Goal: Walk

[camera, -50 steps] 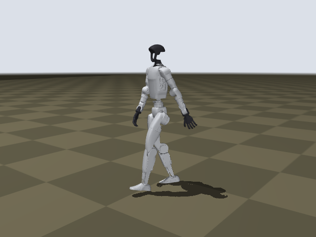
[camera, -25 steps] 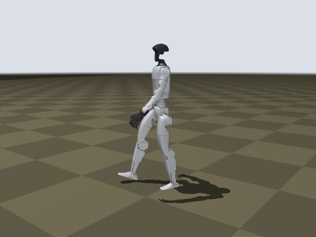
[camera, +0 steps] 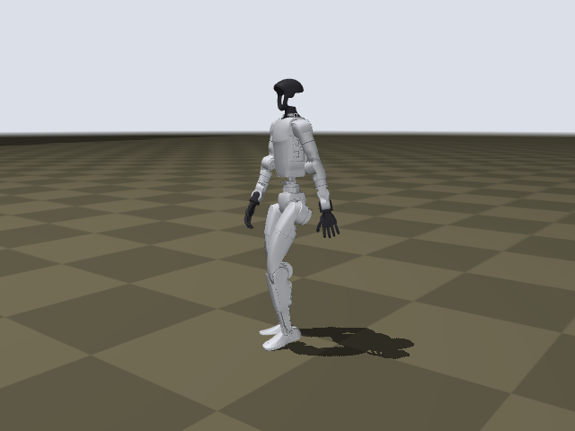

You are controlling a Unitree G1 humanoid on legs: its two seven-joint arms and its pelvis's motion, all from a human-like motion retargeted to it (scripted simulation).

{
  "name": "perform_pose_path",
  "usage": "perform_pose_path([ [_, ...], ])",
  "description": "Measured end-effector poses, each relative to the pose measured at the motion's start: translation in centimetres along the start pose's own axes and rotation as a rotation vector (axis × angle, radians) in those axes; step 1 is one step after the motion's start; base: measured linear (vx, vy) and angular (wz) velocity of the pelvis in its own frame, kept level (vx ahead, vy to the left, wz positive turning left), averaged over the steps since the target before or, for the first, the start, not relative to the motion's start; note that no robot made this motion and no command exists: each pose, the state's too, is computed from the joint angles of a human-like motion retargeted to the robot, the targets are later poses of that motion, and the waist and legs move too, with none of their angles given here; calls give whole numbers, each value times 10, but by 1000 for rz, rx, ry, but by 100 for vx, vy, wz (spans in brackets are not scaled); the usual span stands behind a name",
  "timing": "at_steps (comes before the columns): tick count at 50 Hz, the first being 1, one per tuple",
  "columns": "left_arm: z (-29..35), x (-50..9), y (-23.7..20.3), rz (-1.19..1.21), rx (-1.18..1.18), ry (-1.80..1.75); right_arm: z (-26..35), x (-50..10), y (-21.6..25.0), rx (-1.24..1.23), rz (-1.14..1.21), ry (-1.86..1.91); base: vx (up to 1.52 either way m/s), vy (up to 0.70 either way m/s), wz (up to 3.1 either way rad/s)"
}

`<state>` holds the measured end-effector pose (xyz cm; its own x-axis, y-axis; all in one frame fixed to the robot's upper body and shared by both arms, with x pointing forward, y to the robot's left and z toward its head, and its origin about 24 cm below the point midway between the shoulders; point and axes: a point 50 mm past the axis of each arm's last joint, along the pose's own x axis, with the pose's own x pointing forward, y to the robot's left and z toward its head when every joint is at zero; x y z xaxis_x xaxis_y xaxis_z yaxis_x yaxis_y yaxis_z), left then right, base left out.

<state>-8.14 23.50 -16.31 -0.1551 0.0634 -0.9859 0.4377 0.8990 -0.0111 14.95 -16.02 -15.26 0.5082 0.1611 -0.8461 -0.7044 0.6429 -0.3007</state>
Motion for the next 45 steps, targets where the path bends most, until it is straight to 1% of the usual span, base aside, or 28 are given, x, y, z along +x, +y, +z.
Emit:
perform_pose_path([
  [7, -36, -6, 2, 30, -41, 108, 25, 5, -19, 25, -56, -86, 77, 4, 27],
  [10, -39, -6, 4, 40, -55, 117, 17, 3, -16, 8, -40, -61, 89, 19, -37],
  [13, -30, -5, 8, 43, -53, 112, -3, -1, -3, 5, -2, 4, 95, 17, -59],
  [18, 16, -2, 25, 73, -32, 10, -50, -18, 20, 32, 72, 144, 83, 17, -32],
  [22, 72, -8, 55, 137, 33, -132, -89, -39, 37, 63, 118, 262, 79, 16, -29],
  [27, 153, -37, 103, 288, 117, -368, -134, -69, 53, 150, 156, 423, 75, 10, 8],
  [30, 199, -62, 121, 373, 108, -543, -153, -84, 55, 164, 165, 500, 80, -1, 6],
  [33, 230, -89, 140, 441, 85, -689, -160, -89, 51, 171, 171, 538, 68, -54, -9],
  [38, 259, -110, 143, 450, 101, -819, -166, -93, 48, 198, 155, 573, 93, -14, 36],
  [42, 251, -94, 122, 393, 164, -775, -163, -92, 52, 214, 160, 585, 104, 31, 64],
  [45, 236, -76, 104, 369, 165, -729, -144, -72, 34, 186, 119, 529, 69, 49, 140],
])
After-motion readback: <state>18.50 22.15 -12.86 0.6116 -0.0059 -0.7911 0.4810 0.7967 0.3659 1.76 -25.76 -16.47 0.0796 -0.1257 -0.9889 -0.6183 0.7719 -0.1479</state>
